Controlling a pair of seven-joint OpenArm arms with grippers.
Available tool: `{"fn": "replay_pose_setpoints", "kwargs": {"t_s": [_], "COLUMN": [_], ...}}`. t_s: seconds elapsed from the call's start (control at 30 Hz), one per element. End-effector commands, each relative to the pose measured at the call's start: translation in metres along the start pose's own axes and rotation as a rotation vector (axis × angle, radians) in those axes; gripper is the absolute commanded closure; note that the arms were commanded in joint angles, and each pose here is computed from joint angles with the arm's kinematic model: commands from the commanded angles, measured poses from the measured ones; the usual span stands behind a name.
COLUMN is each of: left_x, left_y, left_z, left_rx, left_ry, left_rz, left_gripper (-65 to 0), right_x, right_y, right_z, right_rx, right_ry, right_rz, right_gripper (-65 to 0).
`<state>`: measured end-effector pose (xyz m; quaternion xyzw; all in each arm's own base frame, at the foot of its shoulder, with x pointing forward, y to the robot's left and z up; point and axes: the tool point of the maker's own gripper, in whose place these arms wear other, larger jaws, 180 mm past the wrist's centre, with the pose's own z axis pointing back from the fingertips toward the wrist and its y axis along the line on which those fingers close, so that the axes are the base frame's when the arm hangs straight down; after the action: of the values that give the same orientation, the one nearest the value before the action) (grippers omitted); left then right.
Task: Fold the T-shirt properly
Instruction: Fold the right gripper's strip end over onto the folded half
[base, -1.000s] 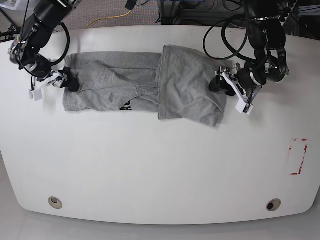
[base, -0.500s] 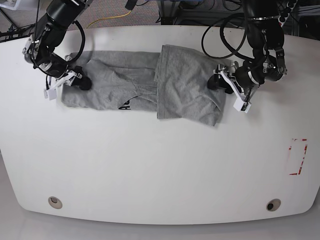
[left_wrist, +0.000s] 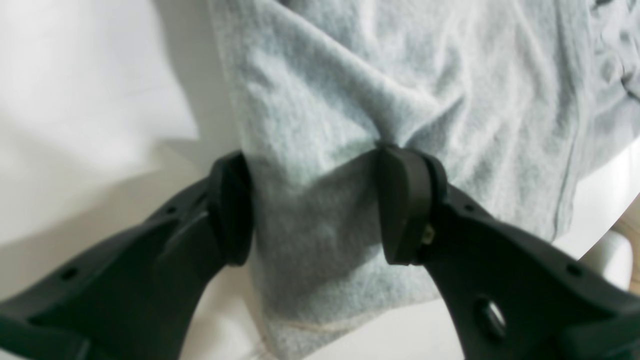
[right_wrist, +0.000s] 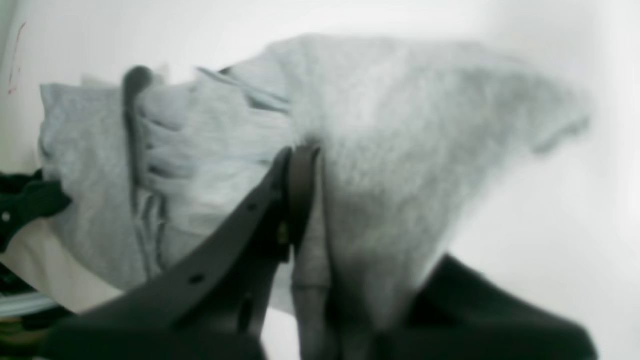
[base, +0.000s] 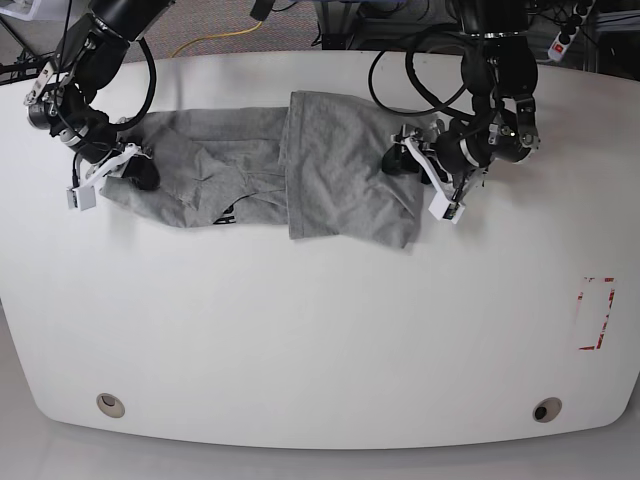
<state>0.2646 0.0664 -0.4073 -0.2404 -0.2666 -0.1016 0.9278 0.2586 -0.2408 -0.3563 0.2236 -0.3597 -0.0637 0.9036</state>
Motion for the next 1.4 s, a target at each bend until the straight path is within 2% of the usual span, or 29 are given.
{"fn": "replay_pose_setpoints", "kwargs": {"t_s": [0.0,0.23,0.5,0.67,1.23,1.37], "left_x": [0.01,0.004,0.008,0.008,0.001,0.001], "left_y": [-0.011,-0.025,-0.025,-0.025,-0.026,-0.026], "left_z": [-0.006,-0.033,-0.036,-0.036,-0.037,-0.037], "left_rx": [-0.007,-0.055,-0.062,-0.063,-0.066,-0.066], "left_ry": [-0.027,0.023,0.026,0.024,0.037,0.037], "left_rz": [-0.002,0.052,0.055,0.055,0.064,0.064], "left_gripper": [-35.3,-35.1,-35.1,-35.1,-35.1,-35.1], "right_x": [0.026,0.039,0.02,0.016,0.005,0.0], "right_y": [0.027,0.108,0.168,0.188,0.204,0.229], "right_z": [0.003,-0.006,-0.03,-0.035,-0.049,-0.052], "right_rx": [0.043,0.176,0.335,0.393,0.454,0.518], "right_ry": [-0.069,-0.101,-0.046,-0.048,-0.029,-0.023], "right_rz": [0.09,0.277,0.329,0.345,0.281,0.307], "right_gripper": [0.0,0.0,0.0,0.0,0.0,0.0]}}
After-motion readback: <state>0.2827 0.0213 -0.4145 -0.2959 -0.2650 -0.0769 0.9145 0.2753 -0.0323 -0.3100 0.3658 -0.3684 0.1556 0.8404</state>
